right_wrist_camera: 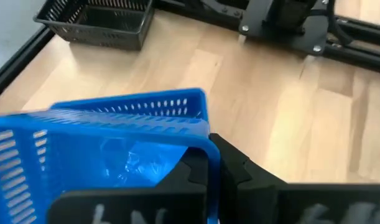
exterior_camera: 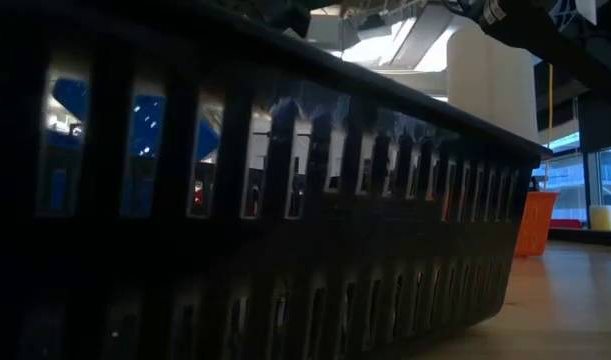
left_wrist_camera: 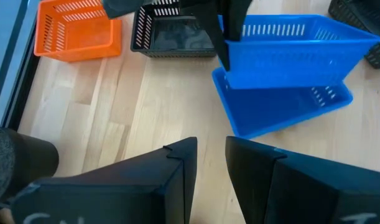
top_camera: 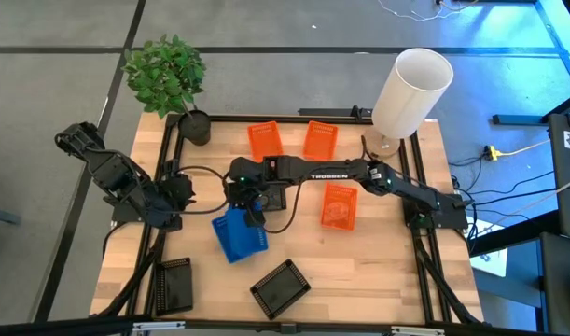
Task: Stack baskets by color
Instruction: Stack the bottom blue bin on top of the top blue bin
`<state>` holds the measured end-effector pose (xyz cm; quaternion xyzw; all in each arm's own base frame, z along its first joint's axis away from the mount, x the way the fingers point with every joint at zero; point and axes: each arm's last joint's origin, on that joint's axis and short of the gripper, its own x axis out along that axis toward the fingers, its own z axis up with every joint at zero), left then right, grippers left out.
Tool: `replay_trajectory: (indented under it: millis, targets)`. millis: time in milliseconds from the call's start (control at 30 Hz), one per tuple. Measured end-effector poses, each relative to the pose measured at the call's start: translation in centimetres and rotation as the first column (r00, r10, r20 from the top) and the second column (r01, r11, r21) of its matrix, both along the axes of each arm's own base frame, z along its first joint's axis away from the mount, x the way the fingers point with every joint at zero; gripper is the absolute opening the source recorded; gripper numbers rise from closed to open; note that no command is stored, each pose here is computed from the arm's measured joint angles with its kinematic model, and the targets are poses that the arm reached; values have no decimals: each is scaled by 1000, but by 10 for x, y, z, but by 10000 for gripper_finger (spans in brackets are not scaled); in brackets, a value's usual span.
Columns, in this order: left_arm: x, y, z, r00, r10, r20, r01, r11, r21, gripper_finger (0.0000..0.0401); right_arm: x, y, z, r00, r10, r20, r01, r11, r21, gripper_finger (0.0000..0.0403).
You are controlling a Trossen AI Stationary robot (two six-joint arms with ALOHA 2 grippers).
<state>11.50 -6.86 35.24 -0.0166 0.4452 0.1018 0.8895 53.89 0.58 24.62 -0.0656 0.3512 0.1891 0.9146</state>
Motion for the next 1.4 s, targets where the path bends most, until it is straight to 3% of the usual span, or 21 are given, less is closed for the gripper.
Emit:
replay_trajectory:
  millis: [667,867,1033,1133,1400]
  targets:
    - [0,0,0,1000,-2,0,2,1000,1,76,1,0,2,1000,-4,14,4,1000,2,74]
    - [0,0,0,1000,-2,-1,2,1000,1,76,-1,0,9,999,-7,34,7,1000,6,77]
    - [0,0,0,1000,-1,-1,1,1000,1,76,-11,-2,40,997,-41,70,38,999,37,58]
    - [0,0,0,1000,0,1,0,1000,3,76,-21,-2,61,994,-45,97,41,998,41,22]
    - [0,0,0,1000,7,8,-7,1000,8,76,-67,-7,108,992,-125,14,126,985,-115,2]
